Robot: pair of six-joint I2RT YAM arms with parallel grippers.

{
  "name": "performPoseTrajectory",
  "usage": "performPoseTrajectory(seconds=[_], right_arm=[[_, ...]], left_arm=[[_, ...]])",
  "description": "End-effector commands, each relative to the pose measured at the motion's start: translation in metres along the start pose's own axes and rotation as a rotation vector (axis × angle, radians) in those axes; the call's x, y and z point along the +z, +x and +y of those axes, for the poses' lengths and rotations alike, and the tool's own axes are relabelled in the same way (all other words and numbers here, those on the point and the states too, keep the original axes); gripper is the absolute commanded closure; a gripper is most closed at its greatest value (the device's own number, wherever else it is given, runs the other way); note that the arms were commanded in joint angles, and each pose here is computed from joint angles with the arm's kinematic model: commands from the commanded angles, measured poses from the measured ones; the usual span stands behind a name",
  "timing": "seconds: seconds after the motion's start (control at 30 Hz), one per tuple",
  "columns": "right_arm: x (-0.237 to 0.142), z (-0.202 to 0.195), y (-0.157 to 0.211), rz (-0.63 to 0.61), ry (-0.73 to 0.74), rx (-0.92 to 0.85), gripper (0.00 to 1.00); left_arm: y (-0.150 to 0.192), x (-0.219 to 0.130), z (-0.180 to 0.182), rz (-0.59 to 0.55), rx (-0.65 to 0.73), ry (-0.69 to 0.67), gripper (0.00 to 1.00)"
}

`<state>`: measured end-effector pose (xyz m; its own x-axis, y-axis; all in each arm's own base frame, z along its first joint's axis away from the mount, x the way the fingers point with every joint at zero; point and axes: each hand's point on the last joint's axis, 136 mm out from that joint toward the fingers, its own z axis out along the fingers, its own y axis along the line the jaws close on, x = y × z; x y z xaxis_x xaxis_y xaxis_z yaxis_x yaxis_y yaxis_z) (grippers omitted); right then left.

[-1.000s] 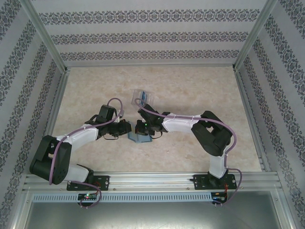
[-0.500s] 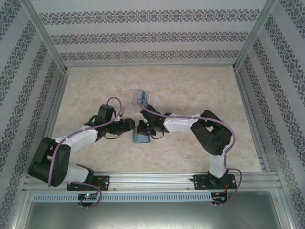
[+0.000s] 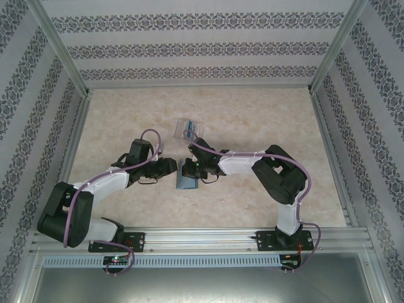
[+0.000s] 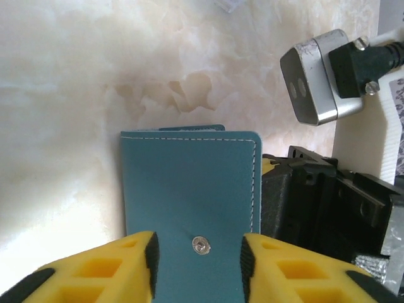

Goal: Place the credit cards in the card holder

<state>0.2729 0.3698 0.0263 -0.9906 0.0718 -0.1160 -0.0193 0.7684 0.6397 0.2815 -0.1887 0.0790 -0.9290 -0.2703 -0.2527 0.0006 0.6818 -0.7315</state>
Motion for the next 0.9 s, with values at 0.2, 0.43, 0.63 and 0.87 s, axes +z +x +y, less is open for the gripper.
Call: performPoseTrajectory(seconds=[0.2,0.43,0.63,0.87], right_arm=[[0.005,-0.009,0.005,0.024,0.004,-0.001,0.87],[0.005,-0.009,0.006,0.026,0.009,-0.017,0.82],[0.007,-0.012,0.007,0.034,0.015,-0.019,0.78],[0.006,-0.017,0.007,0.035,0.030,-0.020,0.77]], left_arm=[[-0.003,-0.001,-0.010,-0.010,0.014,0.061,0.37],[-0.001,0.007,-0.001,0.012,0.006,0.040,0.47],[-0.001,0.010,0.005,0.024,0.010,0.008,0.47],[-0.001,0.009,0.007,0.025,0.014,-0.010,0.68]])
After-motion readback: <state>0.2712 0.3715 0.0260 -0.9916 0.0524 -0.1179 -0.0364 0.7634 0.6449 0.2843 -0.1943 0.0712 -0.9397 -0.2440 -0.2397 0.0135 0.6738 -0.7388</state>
